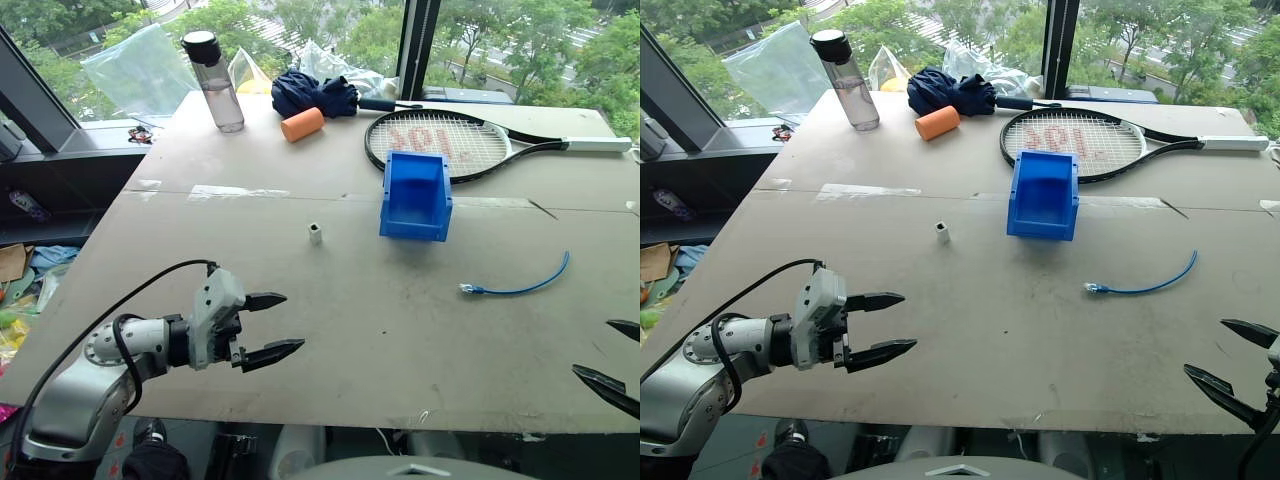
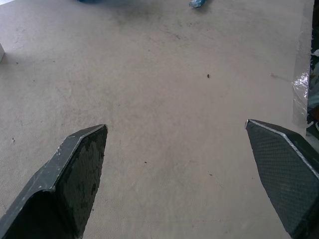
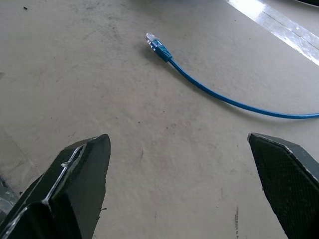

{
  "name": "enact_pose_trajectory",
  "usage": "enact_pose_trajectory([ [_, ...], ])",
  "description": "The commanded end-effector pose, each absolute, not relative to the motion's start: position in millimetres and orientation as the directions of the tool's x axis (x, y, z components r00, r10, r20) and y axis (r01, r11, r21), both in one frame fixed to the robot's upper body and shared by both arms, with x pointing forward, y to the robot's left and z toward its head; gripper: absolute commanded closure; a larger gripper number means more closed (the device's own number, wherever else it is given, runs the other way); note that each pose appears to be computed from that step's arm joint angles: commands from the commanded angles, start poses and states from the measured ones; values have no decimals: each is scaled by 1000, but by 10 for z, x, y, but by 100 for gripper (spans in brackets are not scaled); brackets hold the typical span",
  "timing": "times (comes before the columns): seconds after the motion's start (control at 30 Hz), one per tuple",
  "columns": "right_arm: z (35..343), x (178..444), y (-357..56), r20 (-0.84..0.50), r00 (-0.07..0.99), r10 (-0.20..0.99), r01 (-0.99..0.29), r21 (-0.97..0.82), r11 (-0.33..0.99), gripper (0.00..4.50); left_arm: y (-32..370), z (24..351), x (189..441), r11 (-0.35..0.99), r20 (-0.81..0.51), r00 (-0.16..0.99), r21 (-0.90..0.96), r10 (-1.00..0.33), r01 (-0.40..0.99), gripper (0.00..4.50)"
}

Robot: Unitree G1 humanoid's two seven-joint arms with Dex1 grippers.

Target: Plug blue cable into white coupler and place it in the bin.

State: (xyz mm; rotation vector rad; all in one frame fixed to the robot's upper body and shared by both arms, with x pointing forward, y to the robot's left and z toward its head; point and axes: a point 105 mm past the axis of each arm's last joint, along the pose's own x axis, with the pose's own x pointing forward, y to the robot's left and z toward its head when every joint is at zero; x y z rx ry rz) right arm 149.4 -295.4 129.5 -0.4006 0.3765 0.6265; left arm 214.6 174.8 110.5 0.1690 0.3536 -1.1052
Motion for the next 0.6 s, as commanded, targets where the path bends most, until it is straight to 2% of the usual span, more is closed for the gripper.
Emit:
enact_pose_trajectory([
  [0.03, 1429, 1665, -2833, -402, 772, 492, -616, -288, 733, 3, 1652, 1216, 2115, 403, -322, 375, -22, -869, 915, 0],
  [0.1, 1521, 1925, -2621, -359, 769, 529, -631, -286, 722, 3, 1521, 1359, 2077, 349, -268, 331, -20, -905, 937, 0],
  [0.2, 1478, 2122, -2444, -479, 697, 533, -702, -305, 644, 3, 1435, 1359, 2034, 268, -288, 255, -8, -923, 963, 0],
  [0.3, 1474, 2346, -2291, -544, 634, 550, -752, -266, 604, 3, 1308, 1380, 2058, 218, -283, 213, 13, -935, 976, 0],
  [0.43, 1376, 2500, -2165, -619, 557, 553, -798, -214, 564, 3, 1155, 1434, 2051, 178, -274, 180, 33, -945, 984, 0],
  [0.6, 1167, 2711, -2086, -679, 516, 523, -812, -192, 551, 3, 1049, 1472, 2035, 145, -285, 161, 77, -945, 986, 0],
])
